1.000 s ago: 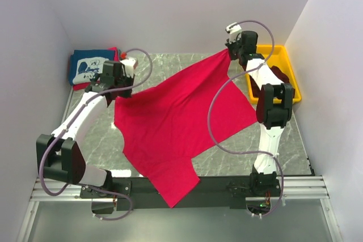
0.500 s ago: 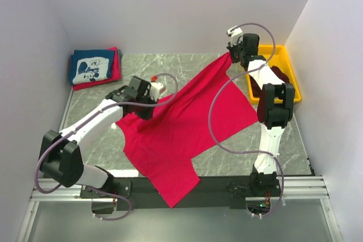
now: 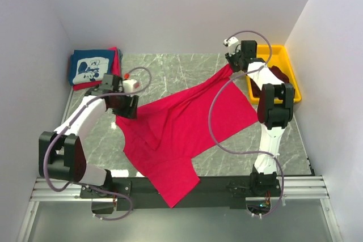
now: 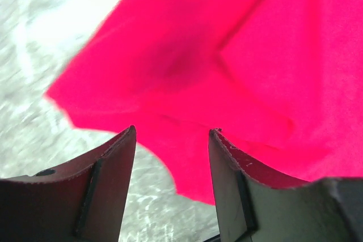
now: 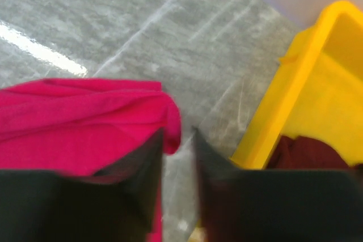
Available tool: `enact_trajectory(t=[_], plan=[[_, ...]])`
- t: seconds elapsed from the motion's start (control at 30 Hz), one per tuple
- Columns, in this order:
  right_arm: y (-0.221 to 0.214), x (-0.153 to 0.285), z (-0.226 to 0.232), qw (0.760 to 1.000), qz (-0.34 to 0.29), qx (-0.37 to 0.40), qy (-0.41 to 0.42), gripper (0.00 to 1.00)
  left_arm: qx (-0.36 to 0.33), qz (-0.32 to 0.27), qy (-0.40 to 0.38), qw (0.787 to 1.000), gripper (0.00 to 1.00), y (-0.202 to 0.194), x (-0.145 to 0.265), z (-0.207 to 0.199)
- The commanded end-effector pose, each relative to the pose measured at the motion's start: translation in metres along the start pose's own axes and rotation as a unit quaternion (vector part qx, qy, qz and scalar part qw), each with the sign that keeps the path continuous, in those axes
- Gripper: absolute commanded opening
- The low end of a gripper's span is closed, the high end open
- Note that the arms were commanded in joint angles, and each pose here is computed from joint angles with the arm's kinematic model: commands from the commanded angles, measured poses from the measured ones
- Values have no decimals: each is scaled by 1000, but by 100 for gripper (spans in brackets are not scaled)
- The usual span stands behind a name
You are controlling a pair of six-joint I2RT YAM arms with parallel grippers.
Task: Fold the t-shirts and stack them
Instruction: Fold the tshirt
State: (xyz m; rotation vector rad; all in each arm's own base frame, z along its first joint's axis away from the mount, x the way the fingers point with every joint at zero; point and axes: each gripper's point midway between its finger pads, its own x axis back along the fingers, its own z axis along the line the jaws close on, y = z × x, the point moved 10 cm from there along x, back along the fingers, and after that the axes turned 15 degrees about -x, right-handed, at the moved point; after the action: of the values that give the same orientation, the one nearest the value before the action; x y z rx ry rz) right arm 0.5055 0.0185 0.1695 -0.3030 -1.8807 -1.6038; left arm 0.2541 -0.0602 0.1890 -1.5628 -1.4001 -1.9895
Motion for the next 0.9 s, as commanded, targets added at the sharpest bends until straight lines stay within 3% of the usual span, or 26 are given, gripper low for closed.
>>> enact_trajectory(t=[0.0, 0.1, 0.3, 0.43, 0.53, 0.63, 0.87], plan=[[28, 25, -11, 999, 14, 20, -29, 47, 29, 13, -13, 999, 59, -13, -3, 16], [30, 34, -12, 999, 33, 16, -35, 60, 51, 54, 7, 997, 57, -23, -20, 28], [29, 75, 6, 998, 62, 18, 9, 61, 89, 97, 25, 991, 42, -39, -40, 41], [5, 89, 26, 989, 134, 27, 56, 47, 112, 125, 31, 985, 20, -44, -57, 56], [-25, 92, 39, 972, 218, 25, 86, 37, 127, 151, 40, 980, 14, -54, -64, 73], [-55, 91, 49, 952, 292, 23, 91, 32, 131, 166, 54, 976, 10, -61, -67, 95], [-104, 84, 86, 916, 385, 27, 105, 31, 127, 160, 88, 975, 11, -47, -69, 153]])
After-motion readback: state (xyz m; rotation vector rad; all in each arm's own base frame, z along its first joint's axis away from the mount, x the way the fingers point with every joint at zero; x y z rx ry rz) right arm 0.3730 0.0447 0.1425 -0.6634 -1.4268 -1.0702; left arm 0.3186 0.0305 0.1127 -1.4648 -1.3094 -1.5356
